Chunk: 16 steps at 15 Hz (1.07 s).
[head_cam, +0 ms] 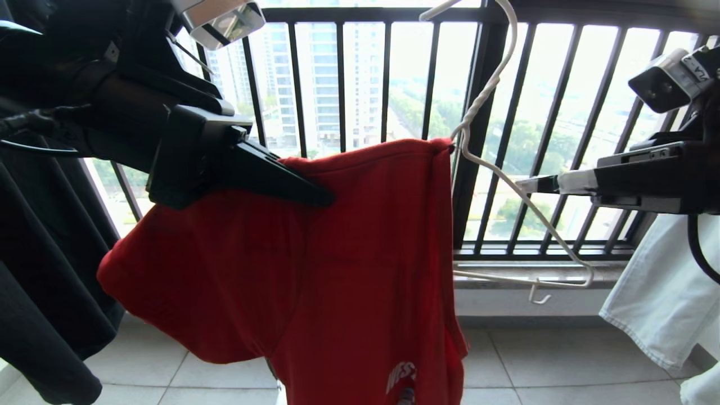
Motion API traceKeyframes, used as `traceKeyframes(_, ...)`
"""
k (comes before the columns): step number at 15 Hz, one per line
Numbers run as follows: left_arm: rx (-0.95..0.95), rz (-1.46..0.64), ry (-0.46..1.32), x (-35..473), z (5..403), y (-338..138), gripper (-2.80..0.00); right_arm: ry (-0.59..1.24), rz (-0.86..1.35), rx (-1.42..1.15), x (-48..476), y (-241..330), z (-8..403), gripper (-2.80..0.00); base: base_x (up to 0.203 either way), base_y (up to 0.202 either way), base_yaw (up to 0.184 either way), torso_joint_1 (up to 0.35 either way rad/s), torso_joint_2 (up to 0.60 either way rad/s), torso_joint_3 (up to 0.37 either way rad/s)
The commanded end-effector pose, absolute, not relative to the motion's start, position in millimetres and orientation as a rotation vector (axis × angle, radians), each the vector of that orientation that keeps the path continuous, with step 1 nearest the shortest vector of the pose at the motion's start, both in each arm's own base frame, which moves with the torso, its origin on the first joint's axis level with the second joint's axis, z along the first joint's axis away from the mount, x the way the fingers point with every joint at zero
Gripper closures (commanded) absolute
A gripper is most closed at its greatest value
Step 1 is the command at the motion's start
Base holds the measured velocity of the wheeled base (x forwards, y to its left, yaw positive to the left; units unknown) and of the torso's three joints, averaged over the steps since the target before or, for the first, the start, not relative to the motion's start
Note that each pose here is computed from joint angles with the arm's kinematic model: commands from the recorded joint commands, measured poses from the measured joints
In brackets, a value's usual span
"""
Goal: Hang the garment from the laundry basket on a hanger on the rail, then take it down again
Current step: Hang the clothes on the clothes rack
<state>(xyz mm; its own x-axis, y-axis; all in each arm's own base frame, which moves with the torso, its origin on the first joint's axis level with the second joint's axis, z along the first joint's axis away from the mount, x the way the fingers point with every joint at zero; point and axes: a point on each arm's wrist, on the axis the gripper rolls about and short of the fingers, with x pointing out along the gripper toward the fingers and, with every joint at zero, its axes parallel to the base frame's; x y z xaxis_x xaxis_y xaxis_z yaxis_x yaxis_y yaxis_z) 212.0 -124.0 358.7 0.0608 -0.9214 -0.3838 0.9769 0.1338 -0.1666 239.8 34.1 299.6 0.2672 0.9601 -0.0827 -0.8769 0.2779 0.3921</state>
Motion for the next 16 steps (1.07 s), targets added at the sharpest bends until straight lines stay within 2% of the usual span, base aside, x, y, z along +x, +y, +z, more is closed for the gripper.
traceKeyframes(1,0.129,-1.407,0.476,216.3,353.2,-114.1,0.00,0.280,1.201,0.289,221.6,17.0,317.3,-2.62,0.000,0.000,0.000,0.000,0.00,0.000)
traceKeyframes(2,0.120,-1.390,0.487,218.3,351.1,-109.8,0.00,0.288,1.171,0.304,216.1,11.1,318.4,0.00,0.000,0.000,0.000,0.000,0.00,0.000)
traceKeyframes(6,0.096,-1.341,0.473,215.6,353.6,-93.3,0.00,0.506,1.007,0.444,178.4,12.3,307.3,0.00,0.000,0.000,0.000,0.000,0.00,0.000)
traceKeyframes(9,0.079,-1.311,0.495,213.9,345.7,-85.1,0.00,0.686,0.969,0.509,162.9,22.7,293.8,0.00,0.000,0.000,0.000,0.000,0.00,0.000)
traceKeyframes(13,0.033,-1.279,0.508,210.2,326.0,-69.4,0.00,0.907,0.971,0.521,174.3,46.7,259.5,0.00,0.000,0.000,0.000,0.000,0.00,0.000)
traceKeyframes(16,0.011,-1.265,0.447,217.3,328.0,-67.0,0.00,1.051,0.956,0.486,189.4,70.3,234.3,0.00,0.000,0.000,0.000,0.000,0.00,0.000)
